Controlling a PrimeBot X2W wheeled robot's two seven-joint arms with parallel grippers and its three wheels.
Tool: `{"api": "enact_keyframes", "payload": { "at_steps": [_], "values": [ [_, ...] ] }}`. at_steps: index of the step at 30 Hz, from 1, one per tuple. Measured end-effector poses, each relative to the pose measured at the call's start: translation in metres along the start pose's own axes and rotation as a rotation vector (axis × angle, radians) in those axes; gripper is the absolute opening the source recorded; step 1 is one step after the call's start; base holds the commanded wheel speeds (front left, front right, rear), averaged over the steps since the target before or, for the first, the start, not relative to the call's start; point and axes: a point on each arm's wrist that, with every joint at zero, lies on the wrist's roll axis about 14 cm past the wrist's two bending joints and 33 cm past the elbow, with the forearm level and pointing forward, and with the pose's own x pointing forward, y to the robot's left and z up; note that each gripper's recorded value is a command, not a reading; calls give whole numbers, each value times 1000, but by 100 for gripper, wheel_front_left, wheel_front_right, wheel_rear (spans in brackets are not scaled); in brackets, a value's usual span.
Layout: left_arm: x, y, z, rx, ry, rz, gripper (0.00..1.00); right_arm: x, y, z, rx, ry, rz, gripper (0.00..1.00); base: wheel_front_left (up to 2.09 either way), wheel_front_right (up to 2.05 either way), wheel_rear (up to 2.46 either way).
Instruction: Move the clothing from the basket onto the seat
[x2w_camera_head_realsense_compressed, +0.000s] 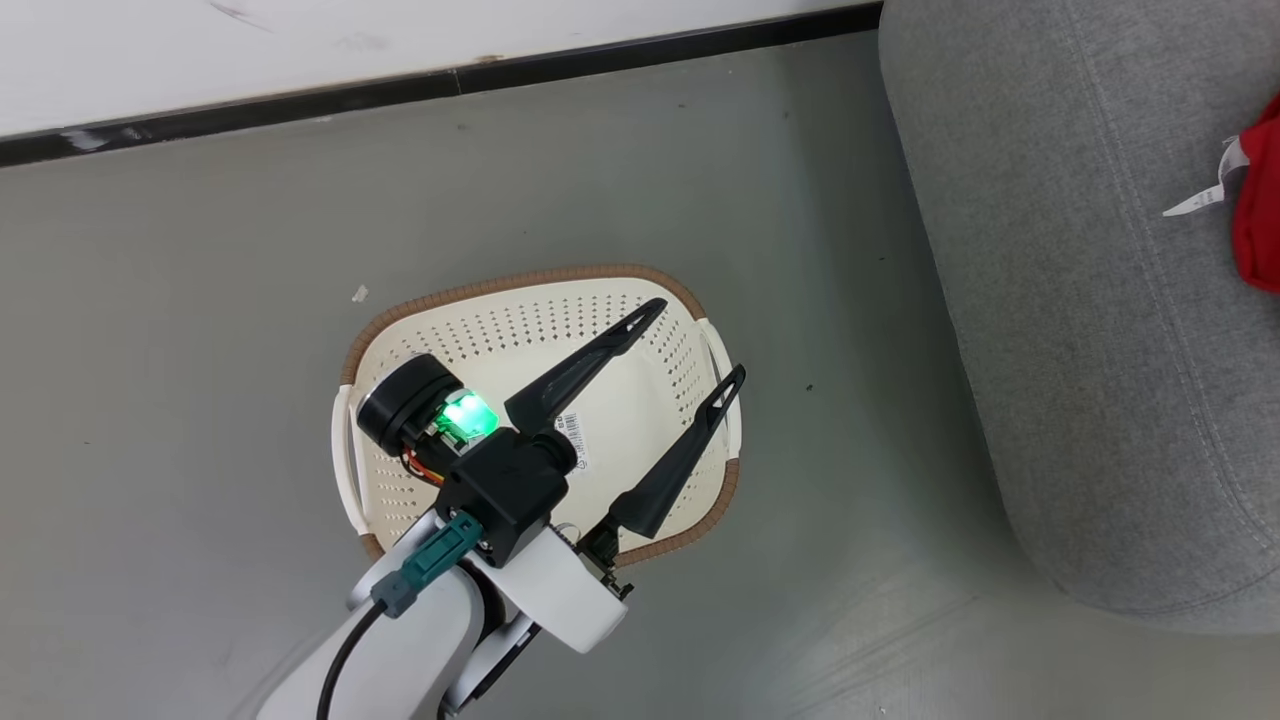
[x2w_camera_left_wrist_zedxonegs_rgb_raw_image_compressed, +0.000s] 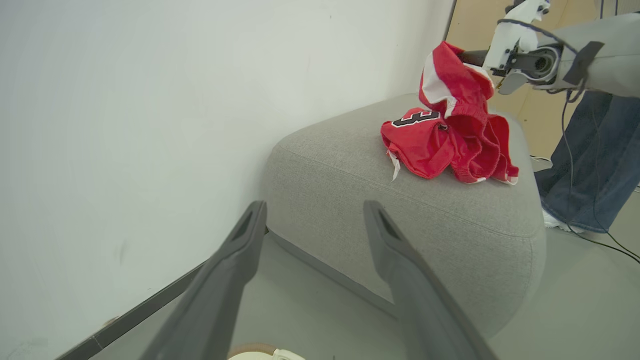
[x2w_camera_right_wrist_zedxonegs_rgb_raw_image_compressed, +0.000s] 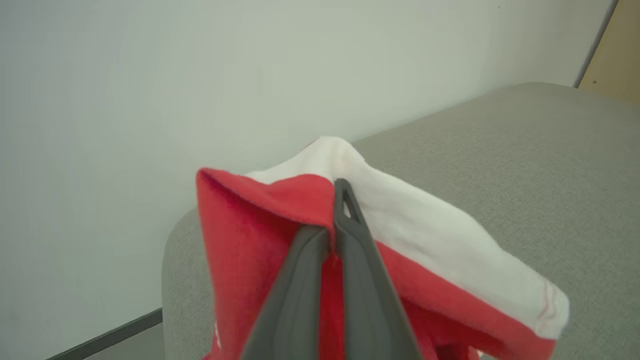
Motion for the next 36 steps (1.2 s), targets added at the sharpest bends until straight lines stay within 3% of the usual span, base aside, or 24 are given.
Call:
{"api": "enact_keyframes", "payload": {
  "at_steps": [8, 9, 11, 12, 14, 15, 23, 36],
  "values": [
    [2, 11, -9, -7, 12, 10, 100, 7, 16, -34, -33, 81, 27, 0, 0, 0, 0],
    [2, 12, -10, -7, 13, 10, 100, 8, 16, -36, -31, 85, 26, 22, 0, 0, 0],
    [3, 14, -10, -4, 12, 12, 100, 10, 16, -41, -29, 94, 20, 39, 0, 0, 0],
    [4, 16, -13, -3, 15, 15, 100, 10, 14, -46, -27, 106, 13, 80, 0, 0, 0],
    [4, 18, -14, -4, 14, 16, 100, 11, 14, -49, -24, 110, 8, 97, 0, 0, 0],
    [5, 19, -14, -3, 11, 17, 100, 11, 14, -49, -19, 111, 6, 100, 0, 0, 0],
    [9, 18, -14, 1, 2, 11, 100, 6, 15, -48, 42, 103, -9, 100, 0, 0, 0],
    [11, 23, -1, 26, -34, 33, 100, -11, 26, -24, 57, 46, 58, 100, 0, 0, 0]
  ]
}}
